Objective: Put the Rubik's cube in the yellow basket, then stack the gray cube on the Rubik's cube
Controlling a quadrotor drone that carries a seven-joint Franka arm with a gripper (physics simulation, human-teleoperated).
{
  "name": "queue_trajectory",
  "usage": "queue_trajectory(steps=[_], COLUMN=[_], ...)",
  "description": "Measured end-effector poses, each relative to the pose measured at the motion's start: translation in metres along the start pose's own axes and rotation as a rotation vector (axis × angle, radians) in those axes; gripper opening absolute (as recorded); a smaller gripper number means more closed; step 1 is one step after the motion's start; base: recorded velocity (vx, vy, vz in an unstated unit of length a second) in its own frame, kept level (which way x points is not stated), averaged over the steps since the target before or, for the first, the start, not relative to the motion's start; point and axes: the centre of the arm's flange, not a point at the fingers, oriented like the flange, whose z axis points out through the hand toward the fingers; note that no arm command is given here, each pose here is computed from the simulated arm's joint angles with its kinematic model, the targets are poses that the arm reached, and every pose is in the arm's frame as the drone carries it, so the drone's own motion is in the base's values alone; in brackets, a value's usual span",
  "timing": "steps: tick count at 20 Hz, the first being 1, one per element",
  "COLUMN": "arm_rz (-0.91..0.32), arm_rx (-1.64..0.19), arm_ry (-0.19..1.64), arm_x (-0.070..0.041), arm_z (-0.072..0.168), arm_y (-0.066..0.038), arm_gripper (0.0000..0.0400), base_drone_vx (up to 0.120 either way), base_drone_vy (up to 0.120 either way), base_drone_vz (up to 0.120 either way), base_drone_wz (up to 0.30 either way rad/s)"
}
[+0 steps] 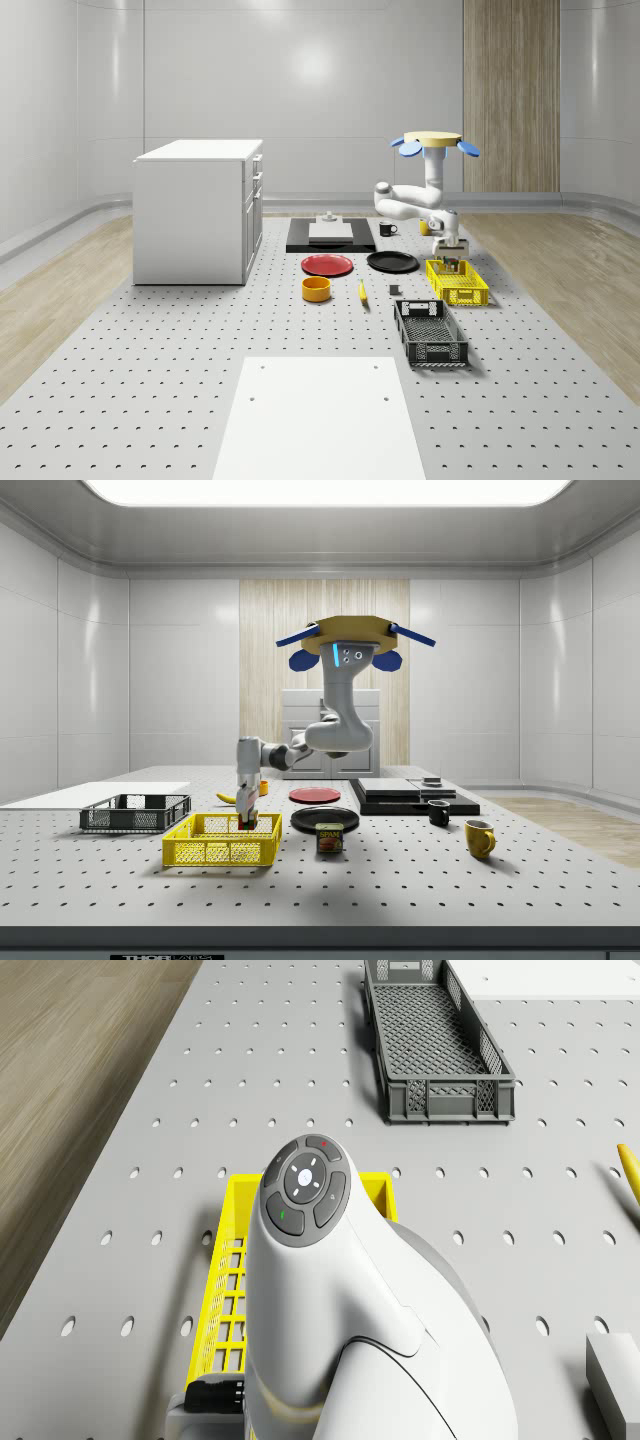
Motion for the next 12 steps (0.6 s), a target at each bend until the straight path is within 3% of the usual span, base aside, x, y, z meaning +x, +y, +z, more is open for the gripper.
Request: queue_trajectory(steps=[9, 12], arm_rz=[0.000, 0.000], arm_rx=[0.000, 0.000], arm_ry=[0.000, 0.000], arm_x=[-0.003, -0.004], arm_z=[0.030, 0.035], arm_y=[-0.003, -0.004], arm_gripper=[0.0325, 0.0365], base_drone_vx=[0.000, 0.000], base_drone_vy=[0.000, 0.000], base_drone_vz=[0.000, 0.000], base_drone_wz=[0.000, 0.000])
